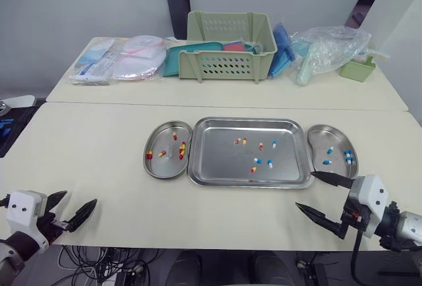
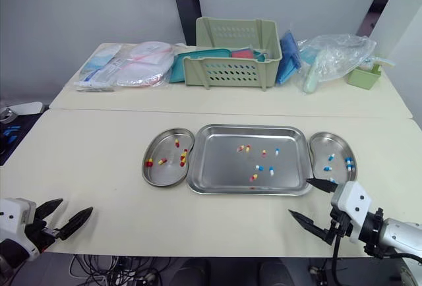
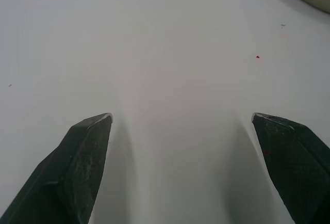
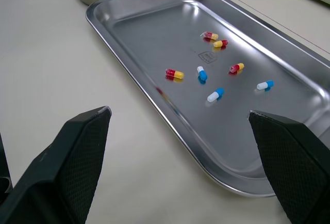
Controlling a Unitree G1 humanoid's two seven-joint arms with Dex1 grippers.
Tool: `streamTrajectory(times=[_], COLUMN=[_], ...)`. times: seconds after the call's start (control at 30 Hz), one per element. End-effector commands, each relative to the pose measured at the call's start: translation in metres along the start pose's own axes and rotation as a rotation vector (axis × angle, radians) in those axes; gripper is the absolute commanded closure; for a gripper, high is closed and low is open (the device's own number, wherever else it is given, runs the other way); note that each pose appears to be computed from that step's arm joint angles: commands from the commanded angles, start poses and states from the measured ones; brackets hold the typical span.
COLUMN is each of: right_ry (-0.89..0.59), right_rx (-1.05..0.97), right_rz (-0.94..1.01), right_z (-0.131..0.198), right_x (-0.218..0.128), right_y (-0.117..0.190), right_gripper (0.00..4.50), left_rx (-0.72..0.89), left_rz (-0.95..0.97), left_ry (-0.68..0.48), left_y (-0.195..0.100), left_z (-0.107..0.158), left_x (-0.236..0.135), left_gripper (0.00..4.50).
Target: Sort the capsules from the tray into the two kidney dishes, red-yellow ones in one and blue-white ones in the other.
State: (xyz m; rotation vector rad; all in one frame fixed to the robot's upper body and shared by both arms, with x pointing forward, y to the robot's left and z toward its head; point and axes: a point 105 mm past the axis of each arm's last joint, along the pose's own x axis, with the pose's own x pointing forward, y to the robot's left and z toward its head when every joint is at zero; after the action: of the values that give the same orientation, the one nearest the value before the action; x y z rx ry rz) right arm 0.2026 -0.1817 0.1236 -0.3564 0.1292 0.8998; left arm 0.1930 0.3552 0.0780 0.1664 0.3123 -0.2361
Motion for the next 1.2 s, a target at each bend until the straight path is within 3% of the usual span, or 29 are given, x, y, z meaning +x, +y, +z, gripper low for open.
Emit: streamTrajectory(times=[0.03, 0.23, 0.4, 0.67, 0.77, 0.87, 1.2], right_ry=[-0.023, -0.018, -0.022, -0.049, -0.053, -0.059, -0.067], right_rx=[-0.029, -0.028, -0.019, 0.014, 0.022, 0.028, 0.055], right_rz=[-0.002, 0.006, 0.001, -0.044, -0.057, -0.074, -0.097], right_z=[0.005, -0.002, -0.005, -0.004, -0.005, -0.004, -0.007], right_x=[0.002, 0.004, 0.005, 0.007, 0.008, 0.008, 0.01], right_y=[0.0, 0.002, 0.006, 0.01, 0.012, 0.012, 0.016], right_gripper=[0.01, 0.01, 0.01, 0.01, 0.0, 0.0, 0.0], left_rx=[0.092, 0.17, 0.21, 0.211, 0.21, 0.198, 0.264], left_rz=[-0.095, -0.439, -0.593, -0.646, -0.637, -0.63, -0.619], left_ry=[-0.059, -0.162, -0.2, -0.268, -0.294, -0.3, -0.196], left_y=[-0.015, -0.094, -0.139, -0.175, -0.186, -0.197, -0.227], left_z=[0.027, 0.072, 0.092, 0.123, 0.134, 0.142, 0.148], left_x=[0.001, 0.021, 0.041, 0.096, 0.117, 0.135, 0.189], left_gripper=[0.0, 0.0, 0.0, 0.0, 0.52, 1.51, 1.51])
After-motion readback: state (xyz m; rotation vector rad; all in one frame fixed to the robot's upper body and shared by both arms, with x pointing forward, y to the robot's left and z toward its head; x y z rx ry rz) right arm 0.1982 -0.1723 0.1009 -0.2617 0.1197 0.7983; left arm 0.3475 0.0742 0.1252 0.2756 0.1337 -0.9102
